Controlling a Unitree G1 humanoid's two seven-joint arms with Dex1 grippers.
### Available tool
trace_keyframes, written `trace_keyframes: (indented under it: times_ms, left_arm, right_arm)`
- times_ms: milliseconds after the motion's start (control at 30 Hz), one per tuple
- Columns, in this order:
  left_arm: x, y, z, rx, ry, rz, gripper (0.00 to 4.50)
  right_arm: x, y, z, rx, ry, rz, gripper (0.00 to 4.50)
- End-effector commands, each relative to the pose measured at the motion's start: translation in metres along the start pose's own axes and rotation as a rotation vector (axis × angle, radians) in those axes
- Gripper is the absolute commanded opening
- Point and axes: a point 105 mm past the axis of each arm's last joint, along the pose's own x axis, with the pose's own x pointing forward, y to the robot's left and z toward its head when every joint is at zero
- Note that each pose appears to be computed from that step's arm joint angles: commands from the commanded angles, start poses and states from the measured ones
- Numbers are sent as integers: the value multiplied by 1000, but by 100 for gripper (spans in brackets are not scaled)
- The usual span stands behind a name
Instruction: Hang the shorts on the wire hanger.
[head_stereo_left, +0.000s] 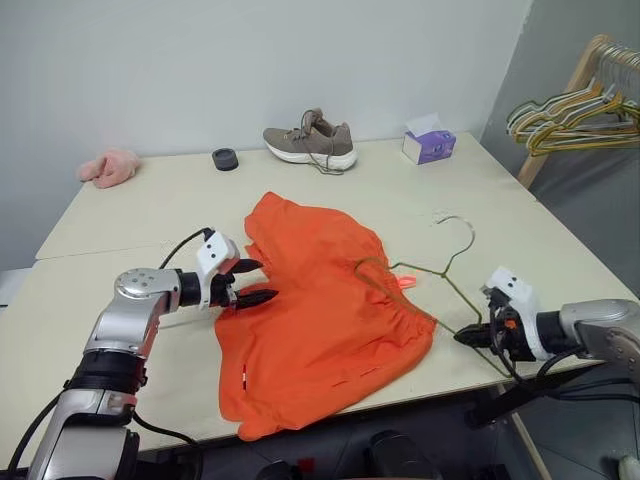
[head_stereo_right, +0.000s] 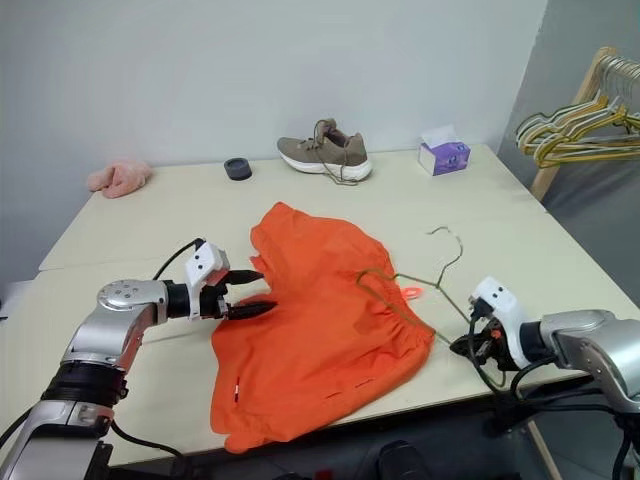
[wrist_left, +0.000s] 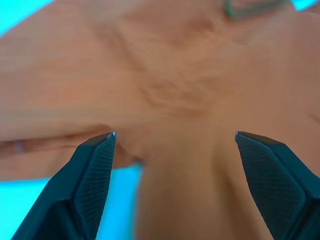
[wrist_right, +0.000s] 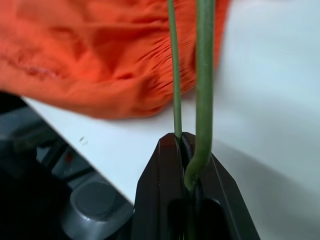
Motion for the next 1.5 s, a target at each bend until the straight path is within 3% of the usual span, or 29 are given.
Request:
trace_keyframes:
  times_ms: [33,267,433,533,933,1100,1500]
  left_arm:
    - [2,-17,15,46,-38,-95,403]
    - [9,-43,14,68,-18,-226,403]
    - [10,-43,14,78,-5,-236,403]
    - [9,-37,11,82,6,-214,403]
    - [1,-4,-10,76,62,-25,403]
    - [2,1,-11,89,59,5,403]
    - [7,0,-7,108,44,8,403]
  right_arm:
    - [-19,-10,-5,47,-21,-47,0]
    - [-26,-32,-28,171,-33,-153,0]
    - [-22,-24,-34,170,1,-113,0]
    - [-19,-9,-42,142,59,-41,0]
    - [-16,27,-6,10,-8,125,0]
    - [-12,44,-6,-65,25,173,0]
    - [6,42,-24,-272,126,76,0]
